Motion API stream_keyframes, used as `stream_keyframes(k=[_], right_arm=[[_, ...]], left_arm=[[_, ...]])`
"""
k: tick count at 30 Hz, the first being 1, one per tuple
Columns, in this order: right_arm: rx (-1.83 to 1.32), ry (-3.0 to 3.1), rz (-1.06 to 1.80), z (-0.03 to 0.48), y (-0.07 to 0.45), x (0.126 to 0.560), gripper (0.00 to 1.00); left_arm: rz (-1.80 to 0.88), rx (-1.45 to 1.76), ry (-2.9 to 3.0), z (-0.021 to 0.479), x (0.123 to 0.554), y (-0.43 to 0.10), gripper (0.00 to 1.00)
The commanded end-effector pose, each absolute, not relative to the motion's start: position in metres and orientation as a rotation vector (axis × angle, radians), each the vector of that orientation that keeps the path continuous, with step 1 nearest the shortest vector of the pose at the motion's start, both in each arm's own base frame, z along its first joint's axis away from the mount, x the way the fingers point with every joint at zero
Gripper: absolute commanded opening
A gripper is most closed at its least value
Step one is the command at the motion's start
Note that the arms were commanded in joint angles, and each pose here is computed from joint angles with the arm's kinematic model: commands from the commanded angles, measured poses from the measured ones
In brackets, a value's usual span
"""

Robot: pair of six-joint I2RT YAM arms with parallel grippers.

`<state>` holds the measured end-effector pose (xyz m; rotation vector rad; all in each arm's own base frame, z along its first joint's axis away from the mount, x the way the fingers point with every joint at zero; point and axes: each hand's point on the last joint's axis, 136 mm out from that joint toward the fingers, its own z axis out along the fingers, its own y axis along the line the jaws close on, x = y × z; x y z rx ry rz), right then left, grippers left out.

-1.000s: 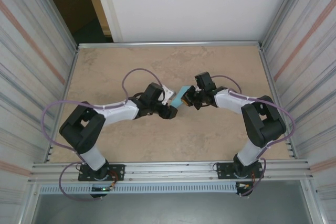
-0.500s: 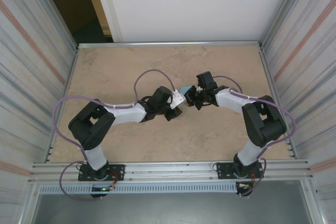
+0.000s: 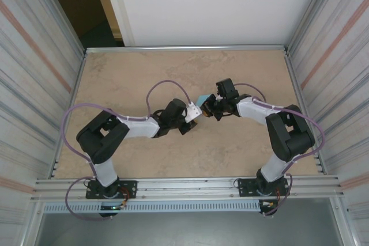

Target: Fold a paper plane with a square sheet of paper (pick it up from the middle)

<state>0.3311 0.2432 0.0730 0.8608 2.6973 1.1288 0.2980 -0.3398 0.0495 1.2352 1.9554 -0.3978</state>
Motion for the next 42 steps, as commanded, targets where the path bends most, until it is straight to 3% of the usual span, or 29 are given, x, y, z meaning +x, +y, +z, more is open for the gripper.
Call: stream_keyframes(k=[1,18,22,28,31,34,42], right_arm=[[0.839,2.688,1.163,0.081,0.244,0.333,0.01],[0.862,2.693,1.169,0.078,0.243,0.330,0.06],[0.859,2.693,1.161,0.078,0.241,0.329,0.19],[0.854,2.646,1.122,0.086,0.225,0.333,0.58],[0.808,2.589,1.067,0.098,0.208,0.338,0.70],[0.801,2.529,0.999,0.109,0.184,0.341,0.75],[0.855,2.456,0.829,0.116,0.130,0.335,0.77]], left_arm=[[-0.384,1.246,1.926,0.048,0.299,-0.342,0.24],[-0.343,1.237,1.910,0.046,0.304,-0.339,0.12],[-0.342,1.241,1.913,0.045,0.303,-0.338,0.08],[-0.343,1.244,1.920,0.042,0.303,-0.337,0.03],[-0.352,1.245,1.922,0.042,0.301,-0.338,0.02],[-0.376,1.243,1.930,0.041,0.299,-0.340,0.00],[-0.472,1.256,1.989,0.030,0.286,-0.346,0.00]])
